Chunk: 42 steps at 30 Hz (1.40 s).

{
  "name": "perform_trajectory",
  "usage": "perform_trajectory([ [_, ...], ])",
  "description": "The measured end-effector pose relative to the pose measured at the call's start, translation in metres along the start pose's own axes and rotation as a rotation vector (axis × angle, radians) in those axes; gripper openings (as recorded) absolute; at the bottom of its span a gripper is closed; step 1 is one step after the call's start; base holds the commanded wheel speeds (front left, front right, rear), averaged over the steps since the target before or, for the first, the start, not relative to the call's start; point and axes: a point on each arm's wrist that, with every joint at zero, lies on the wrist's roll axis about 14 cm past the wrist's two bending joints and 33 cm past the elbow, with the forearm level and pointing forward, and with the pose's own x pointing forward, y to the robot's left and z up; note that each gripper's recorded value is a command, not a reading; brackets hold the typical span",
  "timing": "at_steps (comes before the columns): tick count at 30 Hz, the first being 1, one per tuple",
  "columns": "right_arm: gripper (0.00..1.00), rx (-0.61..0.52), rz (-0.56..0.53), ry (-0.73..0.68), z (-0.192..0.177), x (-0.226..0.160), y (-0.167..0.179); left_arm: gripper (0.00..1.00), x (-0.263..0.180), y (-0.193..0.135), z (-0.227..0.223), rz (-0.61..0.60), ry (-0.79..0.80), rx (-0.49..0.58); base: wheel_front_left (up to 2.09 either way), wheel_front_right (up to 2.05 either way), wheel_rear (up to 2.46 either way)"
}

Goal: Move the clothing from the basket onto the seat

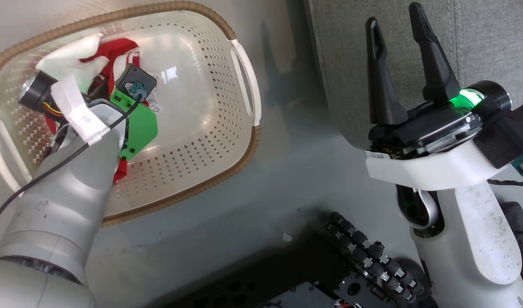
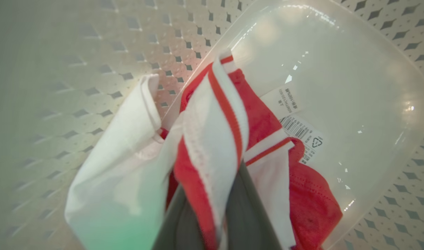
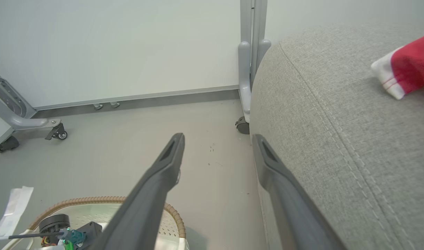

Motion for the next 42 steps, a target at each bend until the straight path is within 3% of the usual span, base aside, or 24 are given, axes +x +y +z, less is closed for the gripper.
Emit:
perform_trajectory([
  [10,1.0,-0.016,0.032,-0.039,0.023,-0.009,0.016,0.0,-0.046,0.0,0.04,0.038,-0.189,-0.206,0.0,0.0,0.0],
  [19,1.0,-0.023,0.051,-0.052,0.042,-0.025,0.026,0.0,-0.1,0.02,0.08,0.106,-0.363,-0.348,0.0,0.0,0.0],
  [34,1.0,-0.035,0.079,-0.122,0.099,-0.055,0.043,0.0,-0.239,0.057,0.159,0.268,-0.793,-0.471,0.0,0.0,0.0],
  [42,1.0,-0.036,0.087,-0.16,0.126,-0.073,0.05,0.0,-0.325,0.073,0.19,0.367,-1.012,-0.462,0.0,0.0,0.0],
])
